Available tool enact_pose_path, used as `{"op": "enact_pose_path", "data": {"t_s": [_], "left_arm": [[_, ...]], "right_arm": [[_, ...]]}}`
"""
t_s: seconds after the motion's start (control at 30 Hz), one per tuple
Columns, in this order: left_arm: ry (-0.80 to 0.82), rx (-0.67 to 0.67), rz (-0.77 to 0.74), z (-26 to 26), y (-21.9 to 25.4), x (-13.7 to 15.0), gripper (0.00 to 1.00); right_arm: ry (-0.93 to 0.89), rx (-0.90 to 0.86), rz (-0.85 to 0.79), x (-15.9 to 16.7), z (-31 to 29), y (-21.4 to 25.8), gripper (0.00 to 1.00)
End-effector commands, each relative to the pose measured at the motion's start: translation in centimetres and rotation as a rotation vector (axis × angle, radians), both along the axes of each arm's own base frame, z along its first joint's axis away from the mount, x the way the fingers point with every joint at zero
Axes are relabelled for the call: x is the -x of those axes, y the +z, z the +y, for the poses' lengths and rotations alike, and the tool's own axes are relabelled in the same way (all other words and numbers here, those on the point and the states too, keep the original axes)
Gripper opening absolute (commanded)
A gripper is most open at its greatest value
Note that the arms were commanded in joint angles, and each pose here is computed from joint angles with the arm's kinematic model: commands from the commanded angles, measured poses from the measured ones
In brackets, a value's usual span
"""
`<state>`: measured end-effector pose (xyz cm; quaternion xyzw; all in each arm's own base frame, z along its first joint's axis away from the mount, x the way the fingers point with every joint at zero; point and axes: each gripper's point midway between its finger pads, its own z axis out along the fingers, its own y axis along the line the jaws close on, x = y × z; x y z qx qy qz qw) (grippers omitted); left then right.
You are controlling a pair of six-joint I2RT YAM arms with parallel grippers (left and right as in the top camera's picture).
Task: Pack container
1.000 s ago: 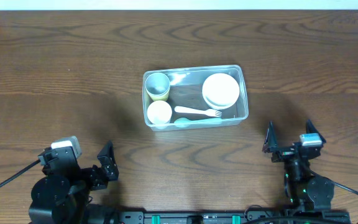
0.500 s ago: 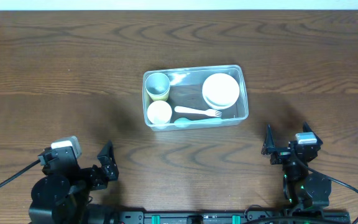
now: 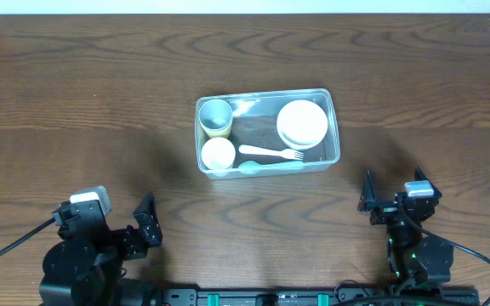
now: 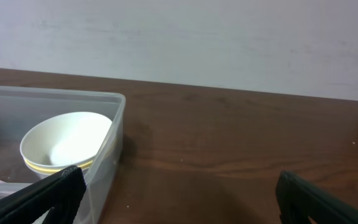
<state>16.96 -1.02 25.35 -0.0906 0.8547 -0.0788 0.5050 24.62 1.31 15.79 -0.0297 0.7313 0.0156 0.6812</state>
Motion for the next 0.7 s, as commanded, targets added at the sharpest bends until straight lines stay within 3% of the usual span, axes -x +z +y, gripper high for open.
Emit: {"op": "enact_pose_path", "data": {"t_s": [0.0, 0.07, 0.37, 0.67], "left_arm": [[0.006, -0.007, 0.003, 0.1, -0.2, 0.0, 0.98], [0.022, -0.088, 0.008, 1.1, -0.4, 0.1, 0.98], [0.122, -0.071, 0.059, 2.7, -4.5, 2.0, 0.98], [0.173, -0.056, -0.133, 3.4, -7.5, -1.6, 0.98]], "right_arm": [[-0.003, 0.02, 0.001, 0.0, -0.1, -0.1, 0.99], [-0.003, 0.02, 0.001, 0.0, -0.1, -0.1, 0.99], [-0.003, 0.02, 0.001, 0.0, -0.1, -0.1, 0.99], [-0.003, 0.019, 0.001, 0.0, -0.1, -0.1, 0.99]]}}
